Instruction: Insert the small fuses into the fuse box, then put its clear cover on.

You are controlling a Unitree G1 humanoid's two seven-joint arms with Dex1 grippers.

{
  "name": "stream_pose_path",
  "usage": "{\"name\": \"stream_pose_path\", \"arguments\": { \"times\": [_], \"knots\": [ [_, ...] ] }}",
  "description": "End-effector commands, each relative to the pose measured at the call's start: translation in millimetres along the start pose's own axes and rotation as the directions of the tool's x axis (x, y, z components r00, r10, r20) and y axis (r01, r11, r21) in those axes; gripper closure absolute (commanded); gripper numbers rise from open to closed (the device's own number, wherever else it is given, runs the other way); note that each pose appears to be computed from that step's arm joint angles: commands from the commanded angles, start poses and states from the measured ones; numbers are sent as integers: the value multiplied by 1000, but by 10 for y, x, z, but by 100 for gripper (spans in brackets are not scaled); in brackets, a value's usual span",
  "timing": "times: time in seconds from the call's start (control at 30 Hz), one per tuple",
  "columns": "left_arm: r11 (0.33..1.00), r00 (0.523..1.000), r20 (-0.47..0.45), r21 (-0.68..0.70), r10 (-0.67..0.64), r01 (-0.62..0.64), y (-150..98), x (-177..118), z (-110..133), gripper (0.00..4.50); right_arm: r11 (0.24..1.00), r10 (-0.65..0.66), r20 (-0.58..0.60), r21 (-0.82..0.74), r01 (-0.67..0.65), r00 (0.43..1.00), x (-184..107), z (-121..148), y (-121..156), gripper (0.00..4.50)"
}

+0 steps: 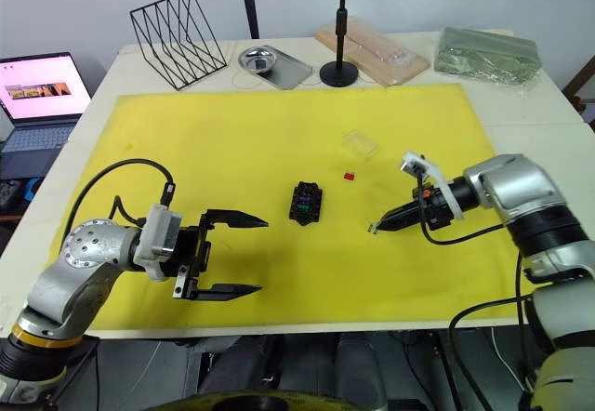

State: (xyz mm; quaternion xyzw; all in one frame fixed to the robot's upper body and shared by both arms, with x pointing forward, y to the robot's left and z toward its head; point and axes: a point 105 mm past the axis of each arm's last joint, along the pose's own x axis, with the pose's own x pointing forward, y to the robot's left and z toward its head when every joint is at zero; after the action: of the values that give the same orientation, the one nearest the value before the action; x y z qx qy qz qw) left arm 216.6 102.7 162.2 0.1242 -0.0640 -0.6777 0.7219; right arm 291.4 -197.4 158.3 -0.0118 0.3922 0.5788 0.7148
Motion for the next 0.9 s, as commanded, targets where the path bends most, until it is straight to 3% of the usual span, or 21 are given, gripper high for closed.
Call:
{"name": "stream_pose_path", "arguments": {
  "times": [0.03, 0.13, 0.3, 0.6, 0.9],
  "knots": [
    [996, 996, 25, 1, 90, -90, 96, -124, 124, 0, 984, -15, 52, -176, 24, 999, -72, 289, 380, 448],
    [983, 983, 21, 6, 183, -183, 256, -212, 124, 0, 945, -111, 111, -295, 139, 988, -14, 499, 492, 448],
    [958, 960, 5, 63, 279, -279, 451, -198, 35, 0, 791, -329, 186, -480, 378, 926, 245, 780, 491, 448],
    [940, 943, 26, 72, 333, -334, 692, 129, -137, 0, 734, -356, 240, -527, 429, 903, 580, 927, 470, 448],
    [954, 956, 9, 56, 294, -294, 717, 400, -372, 0, 712, -374, 211, -559, 425, 903, 730, 919, 403, 448]
  ]
}}
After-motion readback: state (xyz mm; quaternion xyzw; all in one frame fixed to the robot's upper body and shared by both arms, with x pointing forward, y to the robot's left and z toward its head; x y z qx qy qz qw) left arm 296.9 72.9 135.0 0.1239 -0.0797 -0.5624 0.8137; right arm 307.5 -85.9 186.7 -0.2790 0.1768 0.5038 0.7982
